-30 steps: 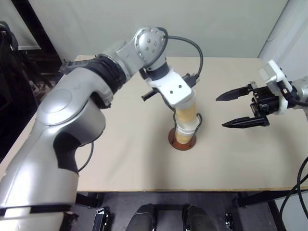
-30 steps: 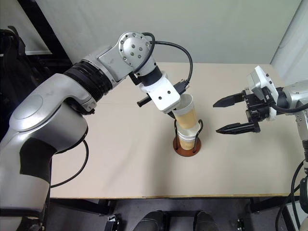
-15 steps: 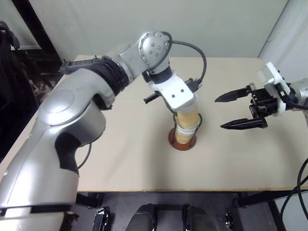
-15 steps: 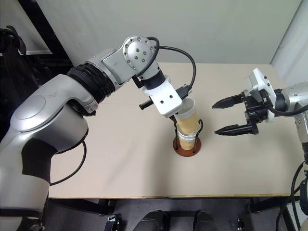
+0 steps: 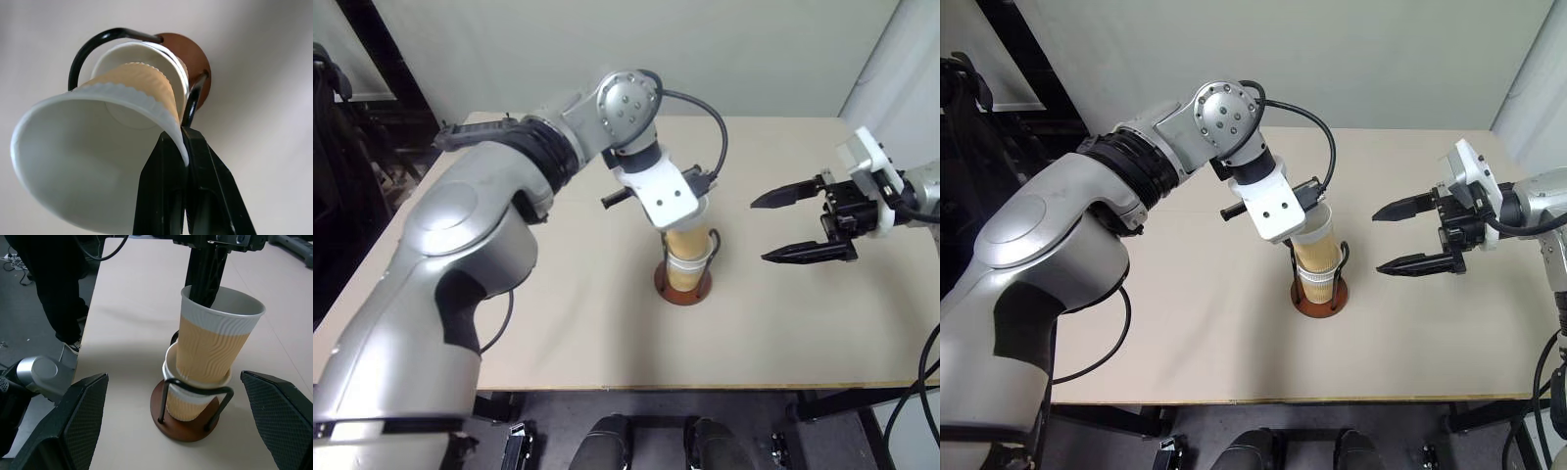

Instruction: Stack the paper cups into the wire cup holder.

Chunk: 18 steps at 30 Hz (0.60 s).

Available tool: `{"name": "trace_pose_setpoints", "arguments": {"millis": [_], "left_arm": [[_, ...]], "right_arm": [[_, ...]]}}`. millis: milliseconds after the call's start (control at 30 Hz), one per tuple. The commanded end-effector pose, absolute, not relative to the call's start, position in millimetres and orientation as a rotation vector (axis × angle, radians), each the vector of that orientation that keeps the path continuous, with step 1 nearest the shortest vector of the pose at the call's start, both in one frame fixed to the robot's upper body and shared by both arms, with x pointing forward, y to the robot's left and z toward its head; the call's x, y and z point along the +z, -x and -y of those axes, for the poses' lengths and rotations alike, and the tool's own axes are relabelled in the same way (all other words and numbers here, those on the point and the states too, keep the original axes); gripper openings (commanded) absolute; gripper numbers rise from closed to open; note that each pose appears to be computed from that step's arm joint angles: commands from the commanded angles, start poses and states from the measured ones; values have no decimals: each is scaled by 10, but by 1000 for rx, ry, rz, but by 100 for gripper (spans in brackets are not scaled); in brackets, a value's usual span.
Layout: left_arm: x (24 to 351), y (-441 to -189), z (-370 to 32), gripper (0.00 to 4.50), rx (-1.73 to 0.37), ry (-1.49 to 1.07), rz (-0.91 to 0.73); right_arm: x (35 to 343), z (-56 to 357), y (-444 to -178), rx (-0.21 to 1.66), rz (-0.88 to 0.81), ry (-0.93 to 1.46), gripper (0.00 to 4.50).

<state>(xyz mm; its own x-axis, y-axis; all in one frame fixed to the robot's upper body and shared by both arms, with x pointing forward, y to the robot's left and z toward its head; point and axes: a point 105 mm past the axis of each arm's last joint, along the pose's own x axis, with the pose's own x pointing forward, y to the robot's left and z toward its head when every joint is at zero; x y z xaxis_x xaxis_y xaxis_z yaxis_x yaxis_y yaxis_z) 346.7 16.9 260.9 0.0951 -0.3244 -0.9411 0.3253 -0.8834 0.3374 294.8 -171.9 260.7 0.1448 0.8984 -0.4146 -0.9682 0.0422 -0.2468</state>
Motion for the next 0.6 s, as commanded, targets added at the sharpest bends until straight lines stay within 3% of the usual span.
{"name": "trace_pose_setpoints", "arguments": {"millis": [33, 267, 367, 467, 600], "left_arm": [[2705, -3448, -145, 100, -1832, -1937, 17], [2772, -3435, -66, 354, -1822, -1872, 72], [2927, -3427, 8, 446, -1794, -1697, 131], [3137, -3470, -14, 446, -1736, -1455, 167], [3417, -3704, -389, 446, -1522, -1040, 217]], "right_arm": [[2752, 1719, -2894, 1428, -96, 557, 450], [2730, 1730, -2897, 1429, -106, 557, 450], [2723, 1738, -2908, 1424, -112, 554, 450], [2703, 1770, -2938, 1399, -124, 545, 450], [2654, 1845, -3033, 1317, -160, 512, 450]]}}
